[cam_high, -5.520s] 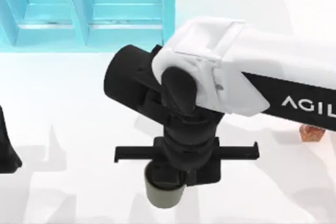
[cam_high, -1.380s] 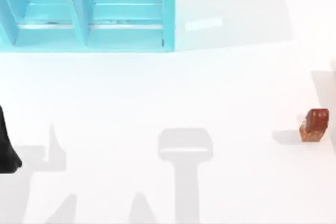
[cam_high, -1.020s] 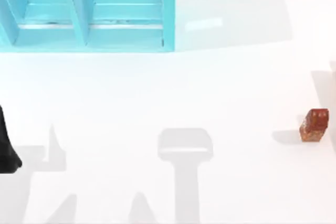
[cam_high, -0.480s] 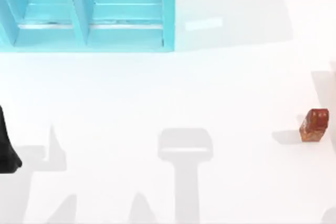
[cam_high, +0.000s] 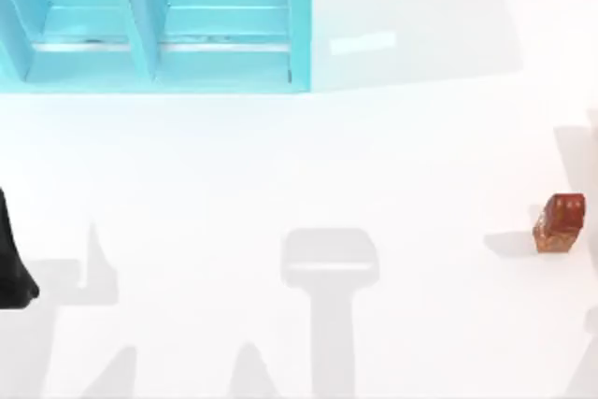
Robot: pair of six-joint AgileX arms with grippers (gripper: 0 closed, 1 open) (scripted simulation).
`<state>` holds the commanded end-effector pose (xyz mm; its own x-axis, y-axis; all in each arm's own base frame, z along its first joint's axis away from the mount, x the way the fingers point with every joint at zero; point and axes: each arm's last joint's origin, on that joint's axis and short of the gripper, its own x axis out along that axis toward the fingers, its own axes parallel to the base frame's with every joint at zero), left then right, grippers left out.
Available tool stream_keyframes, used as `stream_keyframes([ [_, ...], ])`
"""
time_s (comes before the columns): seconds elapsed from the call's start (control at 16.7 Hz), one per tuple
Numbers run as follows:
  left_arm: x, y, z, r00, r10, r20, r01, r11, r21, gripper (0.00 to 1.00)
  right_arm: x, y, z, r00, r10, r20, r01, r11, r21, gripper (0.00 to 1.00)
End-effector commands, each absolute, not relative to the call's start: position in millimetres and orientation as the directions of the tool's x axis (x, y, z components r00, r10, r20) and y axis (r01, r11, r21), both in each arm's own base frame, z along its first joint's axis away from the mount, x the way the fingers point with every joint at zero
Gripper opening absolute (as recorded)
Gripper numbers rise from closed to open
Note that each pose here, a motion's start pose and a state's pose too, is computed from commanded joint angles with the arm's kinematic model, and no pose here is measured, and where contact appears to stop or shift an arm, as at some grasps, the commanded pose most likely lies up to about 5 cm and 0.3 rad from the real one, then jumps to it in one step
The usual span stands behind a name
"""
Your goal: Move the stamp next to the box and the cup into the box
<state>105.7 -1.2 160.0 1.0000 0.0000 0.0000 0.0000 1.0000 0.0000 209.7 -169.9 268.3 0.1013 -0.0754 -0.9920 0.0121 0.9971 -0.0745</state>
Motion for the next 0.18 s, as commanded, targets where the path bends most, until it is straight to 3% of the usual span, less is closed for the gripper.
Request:
stream_keyframes([
  [0.18, 105.7, -1.2, 160.0, 1.000, 0.000, 0.000, 0.000, 1.000, 0.000, 1.00, 208.1, -165.1, 269.1, 0.076, -0.047, -0.996, 0.010, 0.999, -0.046, 1.00],
])
